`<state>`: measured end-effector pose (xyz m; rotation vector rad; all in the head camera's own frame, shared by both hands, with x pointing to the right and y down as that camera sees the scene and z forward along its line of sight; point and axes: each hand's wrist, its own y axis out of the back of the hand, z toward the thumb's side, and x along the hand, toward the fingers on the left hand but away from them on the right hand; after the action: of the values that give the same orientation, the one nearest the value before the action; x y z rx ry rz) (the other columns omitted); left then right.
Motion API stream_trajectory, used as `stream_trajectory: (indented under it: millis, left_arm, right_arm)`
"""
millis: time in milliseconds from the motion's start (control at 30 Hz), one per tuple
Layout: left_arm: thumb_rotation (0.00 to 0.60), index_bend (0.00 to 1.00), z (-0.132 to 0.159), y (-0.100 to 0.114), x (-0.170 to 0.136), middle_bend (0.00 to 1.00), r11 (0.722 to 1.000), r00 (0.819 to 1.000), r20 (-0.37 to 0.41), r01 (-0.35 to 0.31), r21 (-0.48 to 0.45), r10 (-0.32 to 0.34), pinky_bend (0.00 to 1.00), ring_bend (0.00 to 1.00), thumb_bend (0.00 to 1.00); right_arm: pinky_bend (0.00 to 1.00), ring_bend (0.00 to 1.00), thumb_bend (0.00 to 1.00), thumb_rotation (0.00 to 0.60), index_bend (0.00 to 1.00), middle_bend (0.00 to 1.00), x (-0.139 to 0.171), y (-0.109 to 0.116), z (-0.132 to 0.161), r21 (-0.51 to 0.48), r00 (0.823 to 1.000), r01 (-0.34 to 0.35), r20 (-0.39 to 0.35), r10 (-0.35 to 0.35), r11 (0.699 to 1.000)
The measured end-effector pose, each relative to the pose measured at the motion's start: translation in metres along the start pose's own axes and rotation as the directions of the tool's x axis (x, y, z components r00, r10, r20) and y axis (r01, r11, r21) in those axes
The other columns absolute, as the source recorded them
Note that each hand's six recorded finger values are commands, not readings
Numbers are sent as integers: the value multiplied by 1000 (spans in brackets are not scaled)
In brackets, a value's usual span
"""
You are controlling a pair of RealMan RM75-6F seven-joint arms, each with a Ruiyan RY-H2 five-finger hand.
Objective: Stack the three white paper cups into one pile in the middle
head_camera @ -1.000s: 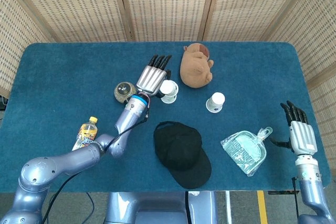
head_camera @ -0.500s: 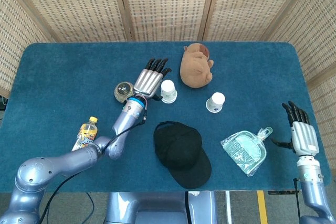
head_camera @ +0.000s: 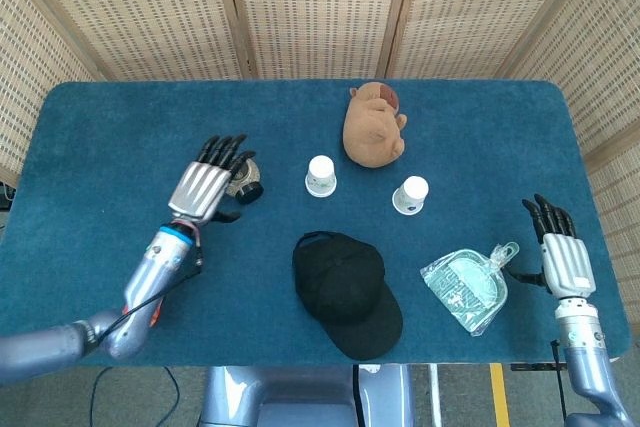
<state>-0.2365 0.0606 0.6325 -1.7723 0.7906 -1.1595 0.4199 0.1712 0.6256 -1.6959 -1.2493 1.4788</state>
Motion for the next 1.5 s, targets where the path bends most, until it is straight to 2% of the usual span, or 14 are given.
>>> stream_trajectory:
  millis: [100, 233, 333, 433, 567, 733, 833, 967, 1200, 1367, 1500]
  left_arm:
    - [600, 132, -28, -6, -37, 0, 1000, 998, -58, 10, 29, -9, 0, 0, 55]
    - [600, 130, -57, -19, -92, 0, 998, 989, -145, 18, 61, -9, 0, 0, 56]
    - [600, 130, -67, -30, -126, 0, 996, 983, -179, 48, 72, -34, 0, 0, 56]
    - [600, 131, -73, -36, -145, 0, 995, 979, -195, 66, 79, -50, 0, 0, 63]
    - [600, 131, -77, -36, -155, 0, 996, 979, -201, 55, 70, -40, 0, 0, 65]
    - [600, 132, -81, -33, -155, 0, 998, 980, -200, 35, 49, -25, 0, 0, 65]
    - [600, 131, -82, -34, -154, 0, 999, 980, -195, 37, 41, -28, 0, 0, 65]
    - [600, 131, -82, -35, -153, 0, 999, 981, -190, 42, 28, -36, 0, 0, 65]
    - [600, 131, -86, -36, -152, 0, 999, 979, -198, 50, 11, -47, 0, 0, 65]
    - [600, 131, -90, -37, -151, 0, 998, 977, -209, 56, 4, -54, 0, 0, 64]
    - [600, 131, -93, -37, -151, 0, 998, 975, -216, 60, 5, -58, 0, 0, 64]
  right_arm:
    - [0, 0, 86, 600, 97, 0, -1, 0, 2, 4, 1000, 9, -8, -9, 1000]
    - [0, 0, 86, 600, 142, 0, -4, 7, 8, 3, 998, 58, -33, -58, 998]
    - [0, 0, 86, 600, 170, 0, -8, 12, 12, 0, 995, 86, -49, -86, 996]
    - [0, 0, 86, 600, 207, 0, -14, 17, 22, -4, 993, 97, -69, -97, 995]
    - [0, 0, 92, 600, 253, 0, -29, 26, 50, -19, 985, 118, -125, -119, 993]
    - [0, 0, 100, 600, 287, 0, -50, 27, 87, 7, 975, 99, -203, -96, 995]
    - [0, 0, 100, 600, 285, 0, -62, 23, 109, 58, 968, 75, -243, -59, 995]
    - [0, 0, 101, 600, 249, 0, -83, 8, 144, 123, 960, 12, -278, 23, 992]
    - [0, 0, 101, 600, 238, 0, -112, -22, 177, 180, 958, -93, -253, 137, 979]
    - [0, 0, 110, 600, 303, 0, -132, -39, 176, 192, 964, -137, -200, 175, 972]
    - [0, 0, 122, 600, 351, 0, -143, -45, 169, 200, 969, -146, -171, 181, 969]
